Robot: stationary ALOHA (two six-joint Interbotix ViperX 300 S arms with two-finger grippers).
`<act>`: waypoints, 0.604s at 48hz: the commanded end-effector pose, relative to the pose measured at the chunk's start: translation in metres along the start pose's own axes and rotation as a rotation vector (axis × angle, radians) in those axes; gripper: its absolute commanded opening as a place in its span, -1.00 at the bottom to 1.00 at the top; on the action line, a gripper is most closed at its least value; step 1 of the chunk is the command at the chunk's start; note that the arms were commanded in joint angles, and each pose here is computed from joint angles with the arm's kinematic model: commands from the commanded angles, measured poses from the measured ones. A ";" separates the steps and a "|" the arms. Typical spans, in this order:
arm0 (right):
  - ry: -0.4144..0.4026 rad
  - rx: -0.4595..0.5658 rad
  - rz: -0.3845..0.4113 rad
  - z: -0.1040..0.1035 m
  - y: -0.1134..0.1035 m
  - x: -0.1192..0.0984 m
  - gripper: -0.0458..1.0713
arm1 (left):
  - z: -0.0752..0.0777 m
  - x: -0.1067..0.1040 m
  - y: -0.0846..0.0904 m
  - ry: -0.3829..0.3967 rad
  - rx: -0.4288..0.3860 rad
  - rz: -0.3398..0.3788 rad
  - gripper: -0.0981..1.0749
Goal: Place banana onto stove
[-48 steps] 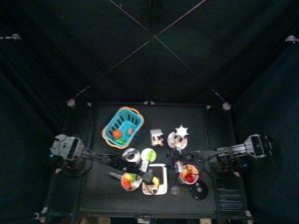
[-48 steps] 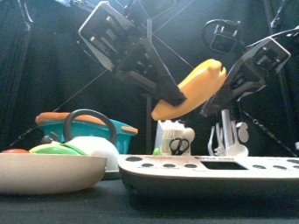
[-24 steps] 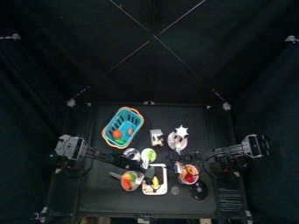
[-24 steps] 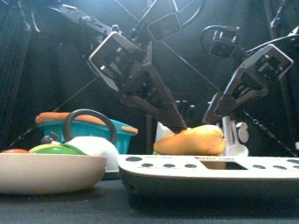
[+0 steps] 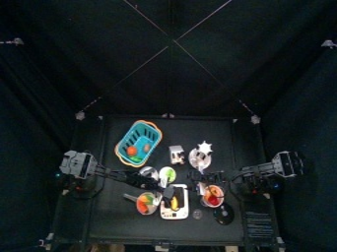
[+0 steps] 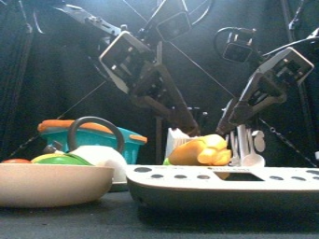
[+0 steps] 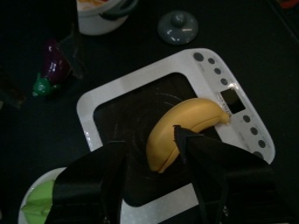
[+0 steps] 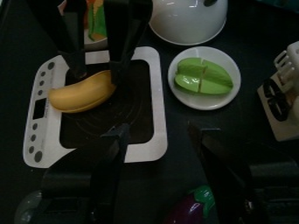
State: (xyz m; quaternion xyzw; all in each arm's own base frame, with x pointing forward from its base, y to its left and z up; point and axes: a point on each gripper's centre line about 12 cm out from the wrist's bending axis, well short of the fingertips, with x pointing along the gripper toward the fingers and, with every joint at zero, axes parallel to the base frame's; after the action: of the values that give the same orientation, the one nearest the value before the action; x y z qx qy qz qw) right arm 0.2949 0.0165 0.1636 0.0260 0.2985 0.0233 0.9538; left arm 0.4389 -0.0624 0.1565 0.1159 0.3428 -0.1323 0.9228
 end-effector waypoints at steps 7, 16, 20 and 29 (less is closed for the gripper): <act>-0.032 0.000 0.004 0.011 0.001 -0.001 0.69 | 0.017 -0.015 0.005 -0.055 0.005 0.020 0.56; -0.033 0.006 0.008 0.011 0.003 -0.001 0.69 | 0.020 -0.018 0.006 -0.068 0.009 0.027 0.56; -0.033 0.010 0.014 0.011 0.006 -0.001 0.69 | 0.023 -0.023 0.006 -0.079 0.009 0.030 0.56; -0.036 0.012 0.019 0.012 0.007 -0.001 0.69 | 0.020 -0.028 0.006 -0.076 0.010 0.031 0.56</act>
State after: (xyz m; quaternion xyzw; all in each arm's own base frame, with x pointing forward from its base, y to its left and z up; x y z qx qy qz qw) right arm 0.2946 0.0216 0.1636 0.0329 0.2988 0.0276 0.9533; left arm 0.4319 -0.0610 0.1754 0.1183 0.3229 -0.1289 0.9301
